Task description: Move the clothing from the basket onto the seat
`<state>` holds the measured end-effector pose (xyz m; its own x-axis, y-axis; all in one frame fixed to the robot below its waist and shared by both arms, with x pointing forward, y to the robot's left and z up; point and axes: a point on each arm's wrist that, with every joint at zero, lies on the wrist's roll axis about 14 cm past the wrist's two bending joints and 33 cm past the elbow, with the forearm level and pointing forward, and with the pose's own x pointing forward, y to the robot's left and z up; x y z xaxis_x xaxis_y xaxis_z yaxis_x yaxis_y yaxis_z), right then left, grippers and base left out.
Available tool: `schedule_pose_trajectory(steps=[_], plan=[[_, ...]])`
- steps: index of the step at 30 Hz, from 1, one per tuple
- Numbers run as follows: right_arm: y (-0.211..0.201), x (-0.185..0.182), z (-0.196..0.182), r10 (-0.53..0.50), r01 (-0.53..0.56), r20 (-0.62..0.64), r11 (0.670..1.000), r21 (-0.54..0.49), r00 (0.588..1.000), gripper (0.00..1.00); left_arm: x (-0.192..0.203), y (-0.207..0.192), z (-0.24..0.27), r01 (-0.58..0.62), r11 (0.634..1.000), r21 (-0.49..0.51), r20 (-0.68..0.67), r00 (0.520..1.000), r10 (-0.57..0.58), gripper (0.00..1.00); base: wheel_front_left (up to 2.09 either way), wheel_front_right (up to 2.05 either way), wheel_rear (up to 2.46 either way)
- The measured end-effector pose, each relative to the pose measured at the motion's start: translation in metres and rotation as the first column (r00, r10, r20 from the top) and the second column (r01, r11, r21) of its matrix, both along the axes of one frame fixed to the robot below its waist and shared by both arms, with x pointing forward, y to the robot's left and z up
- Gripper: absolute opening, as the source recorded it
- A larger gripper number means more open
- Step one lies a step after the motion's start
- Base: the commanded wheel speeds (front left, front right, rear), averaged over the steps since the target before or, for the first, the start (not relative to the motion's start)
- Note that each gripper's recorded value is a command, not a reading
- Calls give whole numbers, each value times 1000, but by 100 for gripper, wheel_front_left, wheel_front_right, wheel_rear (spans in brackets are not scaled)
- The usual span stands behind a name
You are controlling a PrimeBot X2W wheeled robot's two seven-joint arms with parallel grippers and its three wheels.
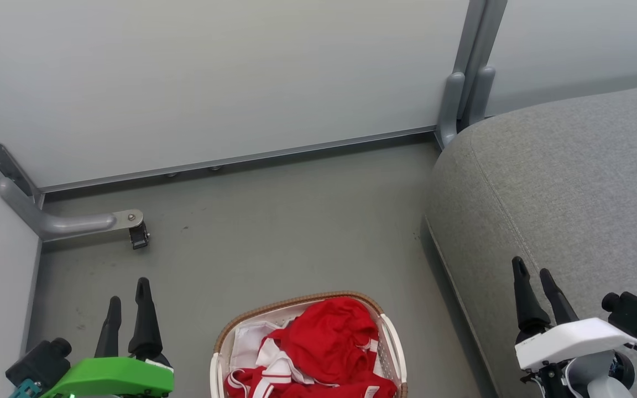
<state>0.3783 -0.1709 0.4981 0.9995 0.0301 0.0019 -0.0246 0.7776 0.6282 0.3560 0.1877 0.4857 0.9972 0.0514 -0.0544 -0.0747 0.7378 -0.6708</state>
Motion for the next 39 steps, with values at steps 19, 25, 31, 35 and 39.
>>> schedule_pose_trajectory(steps=[19,25,31,35,39], plan=[[19,0,3,67,-58,36,976,-210,997,100,-6,-6,-2,19,982,187,7,1000,-21,100,0,0,0],[24,0,4,86,-71,45,961,-266,995,100,-9,-7,-6,26,971,238,-2,1000,-27,100,0,0,0],[28,-1,2,103,-83,48,944,-318,994,100,-11,-6,-7,23,958,286,-3,1000,-23,100,0,0,0],[31,-2,-1,114,-93,41,934,-345,993,100,-13,-5,-8,22,951,309,-3,1000,-23,100,0,0,0],[34,-2,-2,126,-101,44,921,-376,991,100,-15,-5,-11,26,942,336,-8,1000,-25,100,0,0,0]])
